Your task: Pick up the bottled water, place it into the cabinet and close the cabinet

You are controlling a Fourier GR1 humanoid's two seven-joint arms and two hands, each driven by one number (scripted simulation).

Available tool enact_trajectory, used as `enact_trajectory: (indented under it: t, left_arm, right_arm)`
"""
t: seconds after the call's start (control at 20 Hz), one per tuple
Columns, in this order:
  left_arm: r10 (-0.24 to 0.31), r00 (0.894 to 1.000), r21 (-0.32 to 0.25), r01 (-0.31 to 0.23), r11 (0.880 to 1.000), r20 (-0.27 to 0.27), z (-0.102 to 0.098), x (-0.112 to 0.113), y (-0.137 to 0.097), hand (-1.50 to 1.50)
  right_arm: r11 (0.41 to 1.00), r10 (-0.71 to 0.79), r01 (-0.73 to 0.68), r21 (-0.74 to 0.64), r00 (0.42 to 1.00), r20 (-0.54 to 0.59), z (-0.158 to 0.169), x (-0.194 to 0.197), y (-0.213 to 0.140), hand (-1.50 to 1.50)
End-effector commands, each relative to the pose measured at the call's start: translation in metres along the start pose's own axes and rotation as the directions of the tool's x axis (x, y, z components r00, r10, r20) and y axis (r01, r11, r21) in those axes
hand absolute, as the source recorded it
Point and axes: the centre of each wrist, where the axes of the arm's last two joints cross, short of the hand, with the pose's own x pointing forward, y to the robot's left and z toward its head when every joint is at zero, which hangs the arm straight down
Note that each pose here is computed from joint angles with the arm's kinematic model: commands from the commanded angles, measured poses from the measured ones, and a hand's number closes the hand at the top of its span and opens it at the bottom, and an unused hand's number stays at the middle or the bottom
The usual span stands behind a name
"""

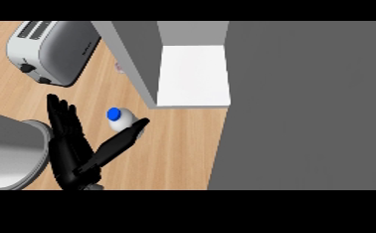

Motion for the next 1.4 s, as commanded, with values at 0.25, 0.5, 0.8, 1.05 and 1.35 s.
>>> enact_trajectory:
  t: [0.25, 0.5, 0.8, 1.05, 1.35]
  left_arm:
    - [0.023, 0.999, -0.050, -0.024, 0.998, -0.034, -0.007, -0.055, -0.006, -1.50]
    - [0.010, 0.999, -0.074, -0.012, 0.997, -0.033, -0.002, -0.082, -0.013, -1.50]
    - [0.040, 0.997, -0.066, -0.044, 0.997, -0.065, -0.021, -0.114, -0.010, -1.50]
    - [0.030, 0.997, -0.038, -0.033, 0.999, -0.067, -0.015, -0.136, -0.016, -1.50]
    - [0.005, 0.999, -0.010, -0.006, 1.000, -0.051, -0.016, -0.166, -0.001, -1.50]
  right_arm:
    - [0.998, 0.058, -0.056, -0.037, 0.997, 0.048, 0.012, 0.020, 0.000, -1.50]
    - [0.998, 0.055, -0.054, -0.034, 0.997, 0.056, 0.014, 0.025, 0.004, -1.50]
    - [0.997, 0.080, -0.078, -0.029, 0.995, 0.056, 0.000, 0.026, -0.011, -1.50]
    - [0.997, 0.068, -0.066, -0.043, 0.997, 0.042, 0.008, 0.011, 0.001, -1.50]
    - [0.997, 0.070, -0.069, -0.017, 0.997, 0.042, 0.013, 0.024, 0.005, -1.50]
